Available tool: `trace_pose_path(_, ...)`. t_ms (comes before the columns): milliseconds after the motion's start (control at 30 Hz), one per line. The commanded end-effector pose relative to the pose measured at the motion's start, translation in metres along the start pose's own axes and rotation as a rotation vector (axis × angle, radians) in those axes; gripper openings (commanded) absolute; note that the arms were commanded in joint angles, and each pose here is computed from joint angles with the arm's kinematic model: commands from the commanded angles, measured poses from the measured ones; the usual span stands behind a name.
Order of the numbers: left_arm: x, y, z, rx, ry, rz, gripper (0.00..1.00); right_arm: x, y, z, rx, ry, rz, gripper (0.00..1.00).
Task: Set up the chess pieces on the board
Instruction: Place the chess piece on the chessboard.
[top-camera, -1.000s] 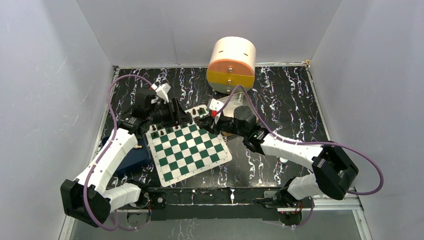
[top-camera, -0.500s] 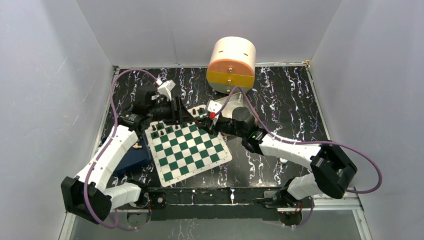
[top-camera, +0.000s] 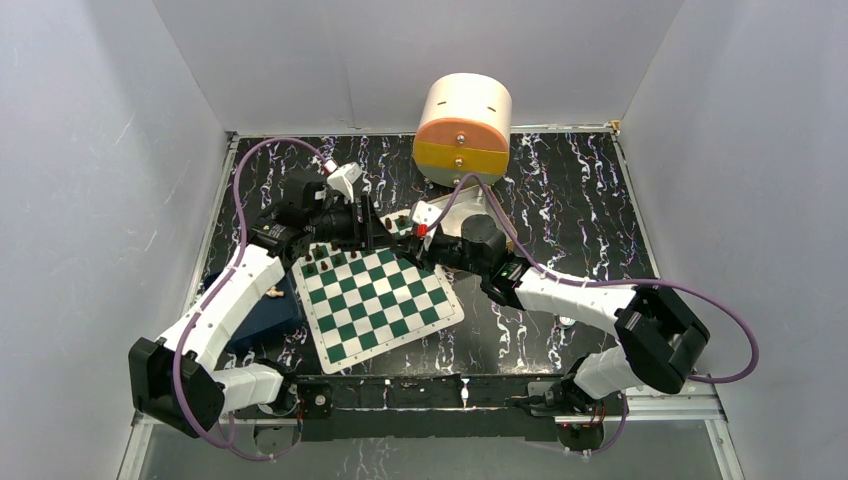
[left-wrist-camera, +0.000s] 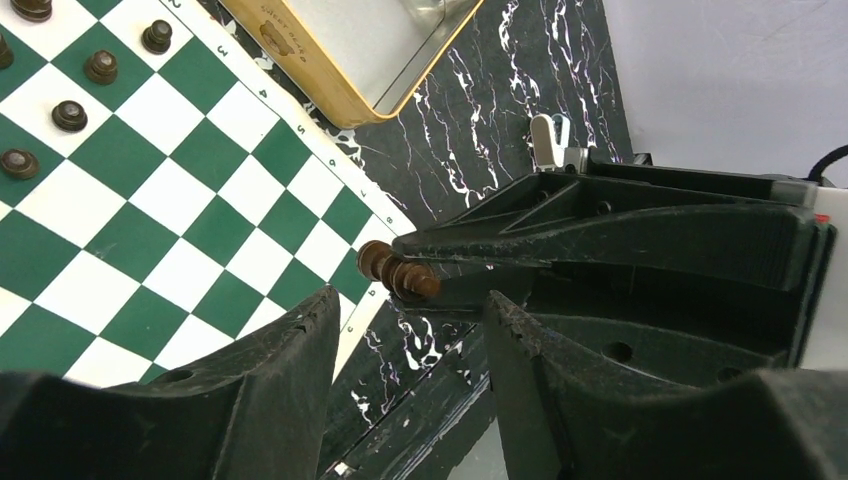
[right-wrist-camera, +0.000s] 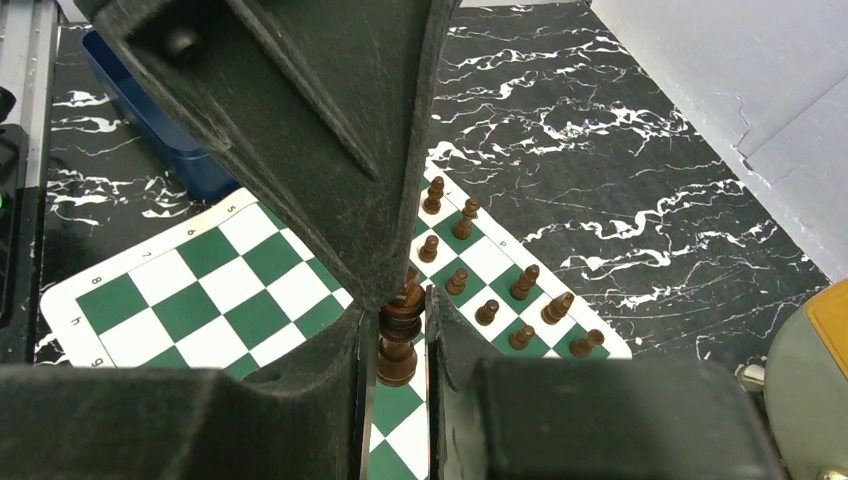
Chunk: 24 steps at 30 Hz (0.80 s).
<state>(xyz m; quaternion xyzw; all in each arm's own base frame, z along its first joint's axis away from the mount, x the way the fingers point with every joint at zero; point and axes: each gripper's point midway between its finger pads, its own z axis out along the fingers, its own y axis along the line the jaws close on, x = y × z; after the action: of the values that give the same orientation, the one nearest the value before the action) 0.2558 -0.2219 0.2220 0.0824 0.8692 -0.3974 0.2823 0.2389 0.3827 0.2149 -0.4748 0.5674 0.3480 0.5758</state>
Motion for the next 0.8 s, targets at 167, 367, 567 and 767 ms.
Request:
trace_pose_path(167, -0.003, 0.002, 0.009, -0.027, -0.004, 0.076, 0.45, -0.021, -0.002, 0.006, 0.008, -0.086, -0.016, 0.12)
trace_pose_path(367, -0.007, 0.004, 0.011, -0.055, -0.011, 0.114, 0.42, -0.015, -0.001, 0.005, 0.009, -0.083, -0.033, 0.12)
trace_pose_path(567, 0.000, 0.011, 0.019, -0.079, 0.036, 0.106, 0.41, -0.015, -0.001, 0.011, 0.002, -0.090, -0.031, 0.12)
trace_pose_path(767, 0.011, 0.011, 0.019, -0.072, 0.068, 0.095, 0.32, -0.007, -0.003, 0.017, 0.008, -0.070, -0.017, 0.12)
